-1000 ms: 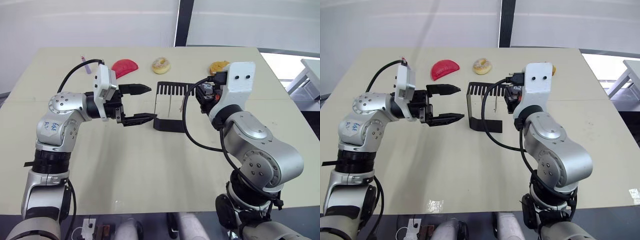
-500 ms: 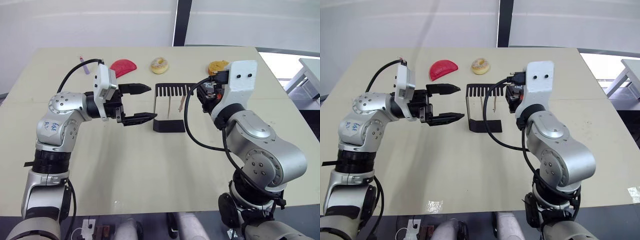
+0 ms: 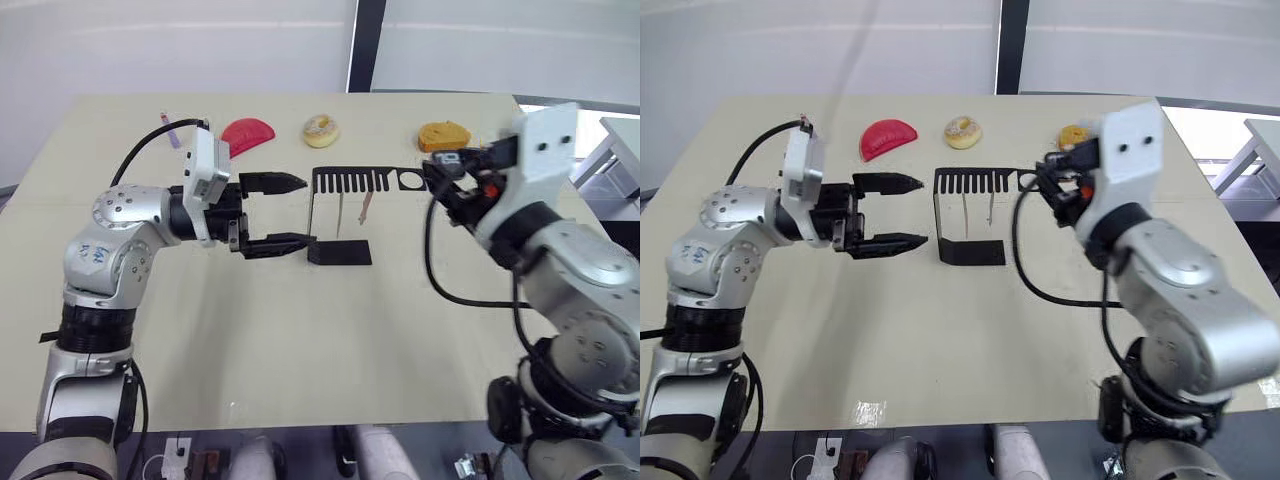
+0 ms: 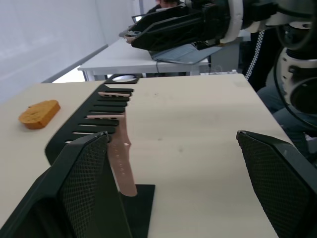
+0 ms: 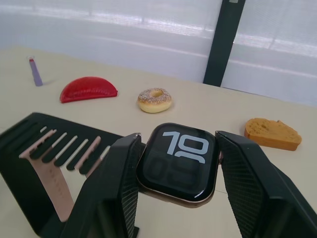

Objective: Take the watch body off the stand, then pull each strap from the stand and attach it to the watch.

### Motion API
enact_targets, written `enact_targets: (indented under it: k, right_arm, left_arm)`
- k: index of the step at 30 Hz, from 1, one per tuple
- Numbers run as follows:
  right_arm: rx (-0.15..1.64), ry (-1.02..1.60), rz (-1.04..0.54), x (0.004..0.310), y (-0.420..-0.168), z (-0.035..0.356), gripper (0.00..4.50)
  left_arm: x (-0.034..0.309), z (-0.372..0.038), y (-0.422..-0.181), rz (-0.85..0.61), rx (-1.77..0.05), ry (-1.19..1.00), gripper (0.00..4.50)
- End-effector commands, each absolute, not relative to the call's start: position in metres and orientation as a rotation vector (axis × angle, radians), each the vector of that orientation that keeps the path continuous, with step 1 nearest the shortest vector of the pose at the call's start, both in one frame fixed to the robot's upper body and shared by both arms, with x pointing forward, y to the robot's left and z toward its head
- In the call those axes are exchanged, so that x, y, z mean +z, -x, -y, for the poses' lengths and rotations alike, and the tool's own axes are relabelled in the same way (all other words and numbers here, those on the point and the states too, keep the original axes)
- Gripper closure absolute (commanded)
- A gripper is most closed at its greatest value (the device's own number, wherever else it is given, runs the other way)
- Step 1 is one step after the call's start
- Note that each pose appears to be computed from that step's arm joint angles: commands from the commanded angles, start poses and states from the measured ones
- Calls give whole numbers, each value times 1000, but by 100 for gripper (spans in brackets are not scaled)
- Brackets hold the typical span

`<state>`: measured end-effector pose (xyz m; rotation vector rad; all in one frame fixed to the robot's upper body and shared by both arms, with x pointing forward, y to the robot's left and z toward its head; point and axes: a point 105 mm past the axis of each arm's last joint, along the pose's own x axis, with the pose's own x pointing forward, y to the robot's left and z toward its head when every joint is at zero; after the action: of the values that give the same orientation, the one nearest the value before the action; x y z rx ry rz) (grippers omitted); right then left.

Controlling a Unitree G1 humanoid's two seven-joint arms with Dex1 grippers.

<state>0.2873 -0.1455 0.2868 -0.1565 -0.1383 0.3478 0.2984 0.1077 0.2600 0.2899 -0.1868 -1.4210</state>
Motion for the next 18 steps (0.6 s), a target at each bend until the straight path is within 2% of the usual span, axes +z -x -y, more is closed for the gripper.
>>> enact_targets:
  k: [1, 5, 10, 18]
  right_arm:
    - [497, 203, 140, 281, -261, 153, 226]
    - [529, 199, 18, 249, -244, 181, 226]
    - [438, 194, -119, 199, -243, 220, 226]
    - [380, 177, -153, 140, -255, 245, 226]
  left_arm:
    - [258, -107, -275, 167, -1519, -310, 0]
    - [241, -104, -263, 118, -1561, -308, 0]
    - [225, -92, -257, 122, -1587, -316, 0]
    - [217, -79, -254, 139, -1638, -298, 0]
